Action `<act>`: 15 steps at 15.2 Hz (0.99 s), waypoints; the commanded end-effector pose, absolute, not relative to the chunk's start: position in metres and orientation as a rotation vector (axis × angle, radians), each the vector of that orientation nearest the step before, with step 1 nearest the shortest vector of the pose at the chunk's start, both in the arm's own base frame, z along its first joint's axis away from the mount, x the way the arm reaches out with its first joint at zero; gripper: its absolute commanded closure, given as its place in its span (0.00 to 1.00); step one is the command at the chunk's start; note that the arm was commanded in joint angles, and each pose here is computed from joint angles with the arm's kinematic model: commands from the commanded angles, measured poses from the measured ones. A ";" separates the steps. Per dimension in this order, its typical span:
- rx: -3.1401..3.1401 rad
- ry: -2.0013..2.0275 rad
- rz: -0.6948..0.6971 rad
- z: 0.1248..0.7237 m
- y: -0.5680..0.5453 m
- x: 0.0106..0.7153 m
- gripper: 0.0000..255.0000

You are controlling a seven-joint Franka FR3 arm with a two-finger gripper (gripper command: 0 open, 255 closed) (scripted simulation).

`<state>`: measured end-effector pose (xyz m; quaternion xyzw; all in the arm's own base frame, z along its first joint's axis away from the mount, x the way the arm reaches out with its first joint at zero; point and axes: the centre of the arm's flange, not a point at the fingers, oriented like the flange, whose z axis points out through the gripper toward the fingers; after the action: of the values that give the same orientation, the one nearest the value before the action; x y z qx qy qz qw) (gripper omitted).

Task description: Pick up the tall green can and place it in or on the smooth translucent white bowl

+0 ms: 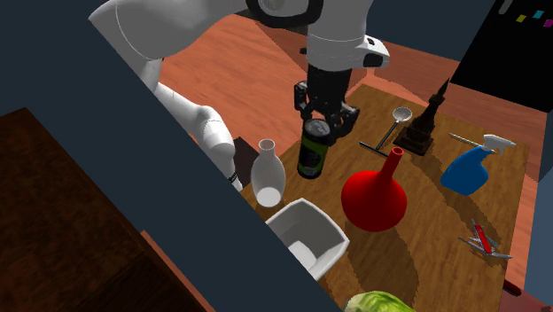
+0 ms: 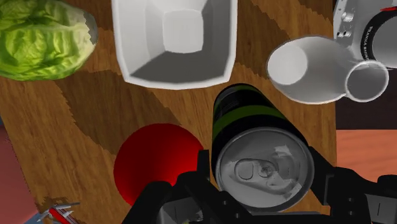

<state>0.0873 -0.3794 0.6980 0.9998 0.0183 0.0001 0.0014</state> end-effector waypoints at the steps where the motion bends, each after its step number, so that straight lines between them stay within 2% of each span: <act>1: 3.138 0.059 -0.001 0.701 -0.395 0.067 1.00; 10: 3.138 0.059 -0.001 0.716 -0.462 -0.030 1.00; 15: 3.138 0.059 -0.001 0.690 -0.462 -0.030 1.00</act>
<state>-0.0298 -0.4615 0.6947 0.9998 0.0186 -0.0002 0.0014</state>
